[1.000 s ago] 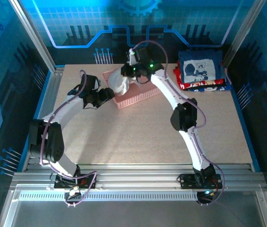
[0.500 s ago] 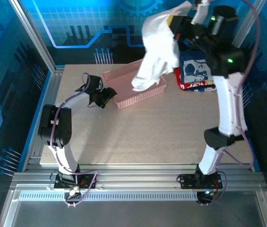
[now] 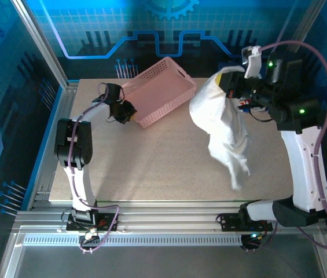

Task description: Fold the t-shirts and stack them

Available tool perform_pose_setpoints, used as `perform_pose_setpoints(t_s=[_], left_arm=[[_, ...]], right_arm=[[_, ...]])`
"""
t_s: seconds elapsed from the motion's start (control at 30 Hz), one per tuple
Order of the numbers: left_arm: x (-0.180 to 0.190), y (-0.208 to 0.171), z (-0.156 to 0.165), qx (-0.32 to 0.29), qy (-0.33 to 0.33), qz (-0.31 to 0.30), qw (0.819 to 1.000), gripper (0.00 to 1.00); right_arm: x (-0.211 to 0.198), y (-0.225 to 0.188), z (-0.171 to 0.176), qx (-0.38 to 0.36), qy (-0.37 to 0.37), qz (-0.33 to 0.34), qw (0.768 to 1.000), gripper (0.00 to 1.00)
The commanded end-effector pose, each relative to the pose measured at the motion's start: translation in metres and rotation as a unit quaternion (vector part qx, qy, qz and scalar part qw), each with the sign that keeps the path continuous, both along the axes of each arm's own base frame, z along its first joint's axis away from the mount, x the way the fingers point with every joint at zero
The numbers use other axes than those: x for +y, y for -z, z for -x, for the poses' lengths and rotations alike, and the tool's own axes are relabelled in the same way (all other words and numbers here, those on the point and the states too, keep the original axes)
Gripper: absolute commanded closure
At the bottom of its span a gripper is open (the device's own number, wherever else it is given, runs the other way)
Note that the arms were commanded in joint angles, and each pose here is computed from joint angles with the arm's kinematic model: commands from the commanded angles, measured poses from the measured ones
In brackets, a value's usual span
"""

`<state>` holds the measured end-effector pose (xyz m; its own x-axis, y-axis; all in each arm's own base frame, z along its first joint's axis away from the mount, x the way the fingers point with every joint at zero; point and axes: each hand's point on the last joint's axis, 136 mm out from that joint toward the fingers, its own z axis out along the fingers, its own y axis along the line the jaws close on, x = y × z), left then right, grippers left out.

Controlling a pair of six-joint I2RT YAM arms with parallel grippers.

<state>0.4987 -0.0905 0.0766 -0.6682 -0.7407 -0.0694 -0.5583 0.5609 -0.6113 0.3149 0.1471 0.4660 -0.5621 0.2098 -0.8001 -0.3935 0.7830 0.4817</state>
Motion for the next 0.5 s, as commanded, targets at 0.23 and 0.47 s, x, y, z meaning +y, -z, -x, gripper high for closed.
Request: perform_pose_setpoints(t_s=[0.23, 0.47], left_arm=[[0.140, -0.034, 0.063, 0.006, -0.203, -0.033, 0.979, 1.00], [0.209, -0.039, 0.106, 0.019, -0.335, -0.063, 0.940, 1.00]], right_arm=[[0.022, 0.071, -0.017, 0.069, -0.012, 0.000, 0.998, 1.00], [0.073, 0.125, -0.033, 0.128, -0.062, 0.055, 0.988, 1.00]])
